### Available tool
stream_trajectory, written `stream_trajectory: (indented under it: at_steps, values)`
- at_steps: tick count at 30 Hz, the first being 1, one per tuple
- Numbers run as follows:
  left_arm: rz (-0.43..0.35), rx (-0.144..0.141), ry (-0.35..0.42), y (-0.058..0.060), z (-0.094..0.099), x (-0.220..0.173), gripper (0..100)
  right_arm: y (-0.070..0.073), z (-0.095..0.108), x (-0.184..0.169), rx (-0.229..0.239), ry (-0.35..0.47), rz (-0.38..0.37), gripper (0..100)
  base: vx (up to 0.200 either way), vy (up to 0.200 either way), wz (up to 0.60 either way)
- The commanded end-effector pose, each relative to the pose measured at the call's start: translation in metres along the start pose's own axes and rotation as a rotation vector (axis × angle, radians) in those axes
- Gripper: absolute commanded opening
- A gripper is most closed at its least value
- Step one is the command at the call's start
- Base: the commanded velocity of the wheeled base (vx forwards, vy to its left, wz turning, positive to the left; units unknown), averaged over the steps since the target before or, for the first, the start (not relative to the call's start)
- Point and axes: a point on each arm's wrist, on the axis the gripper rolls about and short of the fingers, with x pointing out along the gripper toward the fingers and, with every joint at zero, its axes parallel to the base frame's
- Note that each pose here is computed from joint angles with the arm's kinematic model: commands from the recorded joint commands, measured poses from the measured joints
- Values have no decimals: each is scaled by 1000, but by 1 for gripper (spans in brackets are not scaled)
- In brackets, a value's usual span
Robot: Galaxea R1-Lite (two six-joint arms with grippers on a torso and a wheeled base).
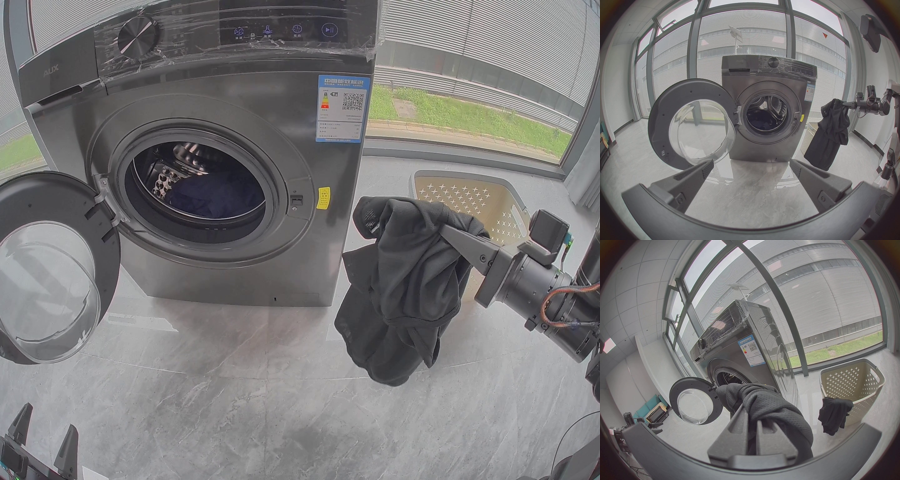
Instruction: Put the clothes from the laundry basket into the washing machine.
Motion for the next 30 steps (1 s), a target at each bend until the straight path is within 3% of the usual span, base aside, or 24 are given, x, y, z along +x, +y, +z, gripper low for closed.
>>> stream_trajectory:
  at_steps: [1,7,30]
  values:
    - [1,0,2,0,-5,0,100,0,0,0,0,1,1,0,200,0,0]
    - [-1,0,2,0,-5,0,100,0,0,0,0,1,1,0,0,0,0]
    - [1,0,2,0,-5,0,100,0,-1,0,1,2,0,0,0,200,0]
